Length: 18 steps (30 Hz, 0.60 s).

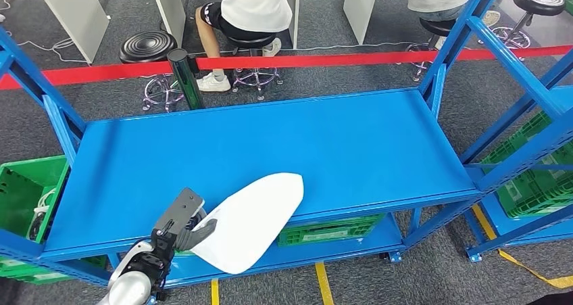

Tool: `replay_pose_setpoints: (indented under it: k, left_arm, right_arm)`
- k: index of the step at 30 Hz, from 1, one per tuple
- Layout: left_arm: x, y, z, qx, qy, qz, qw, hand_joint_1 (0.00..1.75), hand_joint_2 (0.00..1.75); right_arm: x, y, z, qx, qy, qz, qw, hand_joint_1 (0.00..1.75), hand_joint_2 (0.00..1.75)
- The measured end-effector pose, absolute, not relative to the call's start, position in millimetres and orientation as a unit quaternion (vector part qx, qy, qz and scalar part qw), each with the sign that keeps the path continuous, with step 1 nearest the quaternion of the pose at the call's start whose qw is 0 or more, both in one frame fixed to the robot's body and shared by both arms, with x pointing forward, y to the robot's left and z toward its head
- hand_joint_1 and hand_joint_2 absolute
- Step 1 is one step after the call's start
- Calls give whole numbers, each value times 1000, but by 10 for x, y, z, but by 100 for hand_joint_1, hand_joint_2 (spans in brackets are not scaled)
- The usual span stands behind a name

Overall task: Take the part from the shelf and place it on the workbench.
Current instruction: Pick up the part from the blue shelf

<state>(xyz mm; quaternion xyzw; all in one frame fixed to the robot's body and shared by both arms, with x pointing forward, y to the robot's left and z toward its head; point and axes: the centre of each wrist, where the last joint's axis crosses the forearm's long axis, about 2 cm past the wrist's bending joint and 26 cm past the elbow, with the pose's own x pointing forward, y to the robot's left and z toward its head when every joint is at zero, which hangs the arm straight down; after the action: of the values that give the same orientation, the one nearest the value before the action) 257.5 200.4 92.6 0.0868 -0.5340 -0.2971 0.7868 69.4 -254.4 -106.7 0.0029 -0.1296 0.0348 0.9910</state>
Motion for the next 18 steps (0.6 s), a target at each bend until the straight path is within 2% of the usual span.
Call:
replay_pose_setpoints:
  k: [11,18]
  left_arm:
    - [2545,1990,876,123,-572,-295,755,175,175]
    - [2476,1979,798,88,-661,-192,720,175,175]
  right_arm:
    - [694,-2546,-1067,0,-132,30,991,0,0]
    - [692,-2546,-1067,-6,-135,27,990,0,0]
